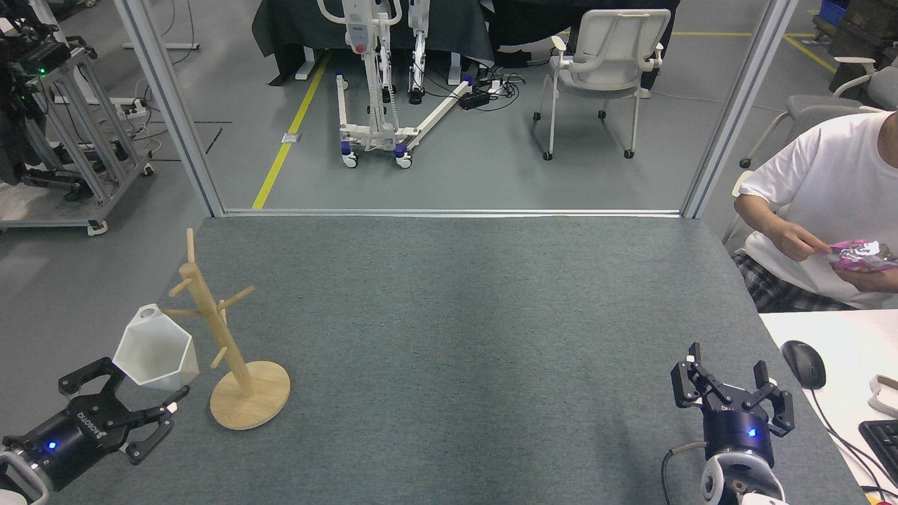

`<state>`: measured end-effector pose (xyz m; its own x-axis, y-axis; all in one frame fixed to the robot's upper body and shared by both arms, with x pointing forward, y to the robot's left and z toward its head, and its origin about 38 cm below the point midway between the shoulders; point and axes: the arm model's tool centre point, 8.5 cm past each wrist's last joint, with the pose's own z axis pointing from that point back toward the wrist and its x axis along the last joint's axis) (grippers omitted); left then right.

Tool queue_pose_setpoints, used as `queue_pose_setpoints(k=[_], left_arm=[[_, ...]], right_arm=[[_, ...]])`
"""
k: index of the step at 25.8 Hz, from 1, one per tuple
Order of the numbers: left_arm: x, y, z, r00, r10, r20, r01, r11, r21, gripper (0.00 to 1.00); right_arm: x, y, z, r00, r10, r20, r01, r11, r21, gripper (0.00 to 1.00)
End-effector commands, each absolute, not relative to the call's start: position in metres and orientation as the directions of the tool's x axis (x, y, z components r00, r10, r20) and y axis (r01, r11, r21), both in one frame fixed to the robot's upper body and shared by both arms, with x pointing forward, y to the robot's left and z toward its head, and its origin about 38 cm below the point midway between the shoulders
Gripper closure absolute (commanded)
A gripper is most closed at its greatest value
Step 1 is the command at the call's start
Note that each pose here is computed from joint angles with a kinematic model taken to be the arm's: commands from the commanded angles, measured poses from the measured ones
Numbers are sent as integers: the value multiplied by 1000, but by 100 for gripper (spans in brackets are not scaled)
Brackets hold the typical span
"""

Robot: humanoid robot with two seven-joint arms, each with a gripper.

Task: Hang cup on storage rack
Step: 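Lower the cup with the left gripper beside the wooden stand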

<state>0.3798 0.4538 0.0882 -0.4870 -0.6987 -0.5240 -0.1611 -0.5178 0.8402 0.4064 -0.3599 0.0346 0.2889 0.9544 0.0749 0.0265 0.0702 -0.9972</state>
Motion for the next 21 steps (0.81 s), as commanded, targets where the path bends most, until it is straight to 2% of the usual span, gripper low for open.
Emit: queue_pose_setpoints(k=[1,6,12,21], left_arm=[[383,455,89,-483,-704,-520,-152,-518,842,100],[380,459,82,-490,-713,-501,-124,-512,850,100],[379,459,84,-497,-714,-493,-130,-501,856,100],[370,491,106,-460,-706,-539,-144,-540,829,100]], right_arm=[[406,-359,34,289,954,73,26,69,-997,1],[406,-359,34,288,955,73,25,68,-997,1],[406,-359,34,287,955,73,25,69,-997,1],[406,-359,34,287,955,73,25,69,-997,1]])
